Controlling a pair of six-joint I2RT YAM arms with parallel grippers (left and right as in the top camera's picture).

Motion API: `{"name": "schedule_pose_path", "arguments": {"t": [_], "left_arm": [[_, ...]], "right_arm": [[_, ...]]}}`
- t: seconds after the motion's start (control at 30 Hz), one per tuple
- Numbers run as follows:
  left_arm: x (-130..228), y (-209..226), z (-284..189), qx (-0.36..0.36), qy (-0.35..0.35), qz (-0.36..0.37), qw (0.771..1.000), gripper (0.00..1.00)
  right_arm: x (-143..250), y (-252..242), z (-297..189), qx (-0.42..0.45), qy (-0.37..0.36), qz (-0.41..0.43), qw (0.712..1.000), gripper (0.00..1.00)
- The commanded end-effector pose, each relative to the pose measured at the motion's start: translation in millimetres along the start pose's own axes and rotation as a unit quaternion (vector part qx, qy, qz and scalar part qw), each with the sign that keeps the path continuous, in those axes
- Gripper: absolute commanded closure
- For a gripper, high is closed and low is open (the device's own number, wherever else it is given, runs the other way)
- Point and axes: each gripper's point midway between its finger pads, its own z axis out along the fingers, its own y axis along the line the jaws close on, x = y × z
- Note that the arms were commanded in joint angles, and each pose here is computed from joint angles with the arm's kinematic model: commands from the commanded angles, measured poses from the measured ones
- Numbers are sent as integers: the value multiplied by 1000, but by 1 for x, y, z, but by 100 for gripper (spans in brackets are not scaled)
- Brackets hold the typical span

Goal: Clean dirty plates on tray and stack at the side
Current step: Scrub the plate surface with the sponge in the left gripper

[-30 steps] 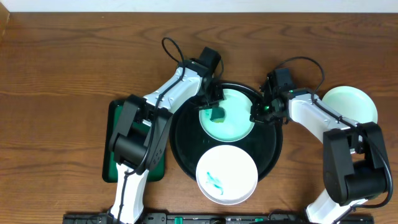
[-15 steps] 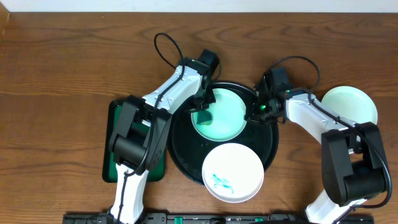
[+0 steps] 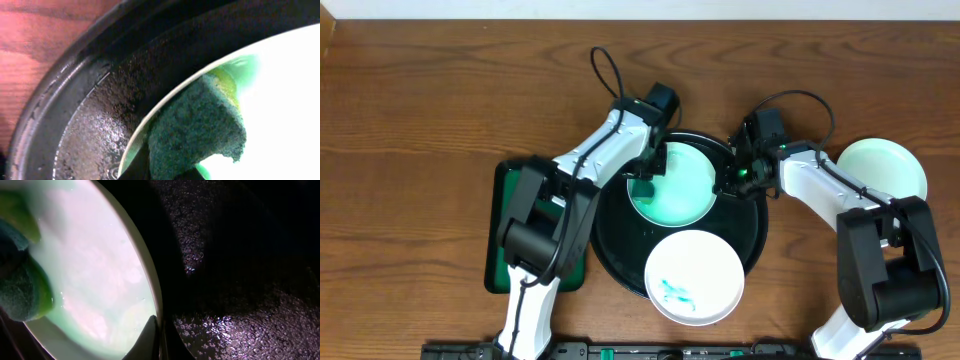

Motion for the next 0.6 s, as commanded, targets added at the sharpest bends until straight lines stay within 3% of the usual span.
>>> {"name": "schedule_pose_path", "arguments": {"t": [0.0, 0.37, 0.57], "left_arm": [[-26, 88, 37, -203, -51, 19, 978, 93], [-61, 26, 27, -153, -157, 57, 974, 93], [-41, 15, 30, -148, -128, 59, 979, 93]], "right_arm": [[4, -24, 5, 47, 4, 9, 999, 98], [4, -25, 5, 49, 4, 2, 999, 99], [4, -25, 5, 49, 4, 2, 999, 99]]}}
